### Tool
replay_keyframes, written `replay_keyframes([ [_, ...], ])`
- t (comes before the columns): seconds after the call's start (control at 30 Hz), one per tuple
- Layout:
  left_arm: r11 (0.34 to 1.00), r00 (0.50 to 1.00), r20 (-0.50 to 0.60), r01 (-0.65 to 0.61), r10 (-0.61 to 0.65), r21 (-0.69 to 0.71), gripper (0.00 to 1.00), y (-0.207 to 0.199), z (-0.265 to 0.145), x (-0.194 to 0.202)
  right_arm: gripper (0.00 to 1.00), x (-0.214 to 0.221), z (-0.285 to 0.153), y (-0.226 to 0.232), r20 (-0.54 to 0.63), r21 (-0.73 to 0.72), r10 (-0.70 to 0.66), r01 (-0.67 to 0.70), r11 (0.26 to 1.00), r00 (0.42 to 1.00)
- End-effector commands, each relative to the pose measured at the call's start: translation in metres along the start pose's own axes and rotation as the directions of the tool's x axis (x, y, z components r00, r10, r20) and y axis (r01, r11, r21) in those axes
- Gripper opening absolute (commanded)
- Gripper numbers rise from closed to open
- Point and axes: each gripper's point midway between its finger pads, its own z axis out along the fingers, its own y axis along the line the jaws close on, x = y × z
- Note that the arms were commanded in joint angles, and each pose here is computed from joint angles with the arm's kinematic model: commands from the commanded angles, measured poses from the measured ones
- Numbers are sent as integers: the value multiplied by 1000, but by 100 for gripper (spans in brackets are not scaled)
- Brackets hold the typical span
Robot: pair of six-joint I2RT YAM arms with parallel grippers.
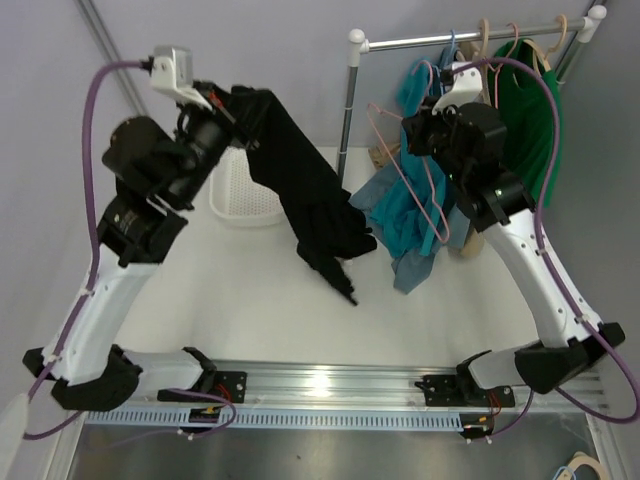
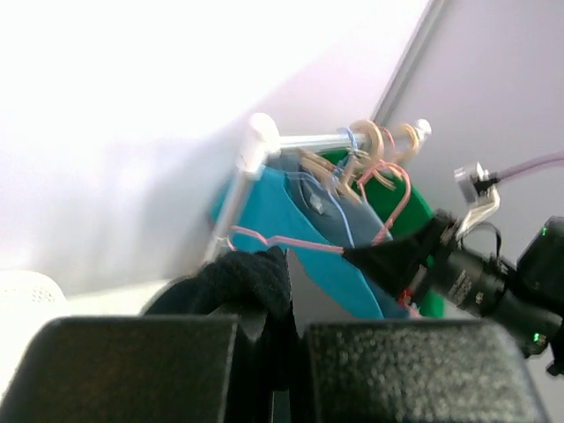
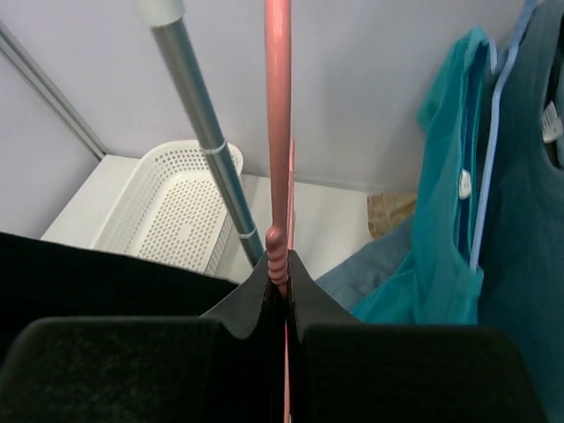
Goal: Remove the t-shirt from the hanger
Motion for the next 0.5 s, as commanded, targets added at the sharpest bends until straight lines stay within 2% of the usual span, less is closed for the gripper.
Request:
replay_keyframes([
  [0.0, 992, 1000, 31, -7, 3, 125, 1, -15, 8, -45, 0, -62, 9, 9, 175, -75, -1, 14, 997, 984],
  [0.07, 992, 1000, 20, 4, -7, 123, 1, -3, 21, -53, 0, -60, 24, 10, 169, -92, -5, 21, 996, 986],
  [0.1, 987, 997, 73, -4, -8, 162, 1, -14, 27, -81, 0, -64, 30, 8, 185, -95, -9, 27, 995, 983],
  [0.17, 995, 997, 78, 0, -8, 97, 1, 5, 45, -83, 0, -70, 40, 13, 210, -132, -11, 39, 990, 978],
  [0.27, 996, 983, 180, -33, 18, 83, 1, 16, 63, -108, 0, -79, 50, 10, 233, -141, -11, 46, 989, 972],
  [0.33, 997, 981, 192, -47, 36, 54, 1, 35, 77, -103, 0, -74, 64, 8, 222, -148, -15, 49, 988, 975],
  [0.47, 995, 955, 291, -80, 60, 57, 1, 57, 94, -122, 0, -82, 78, 10, 236, -167, -17, 58, 984, 972],
])
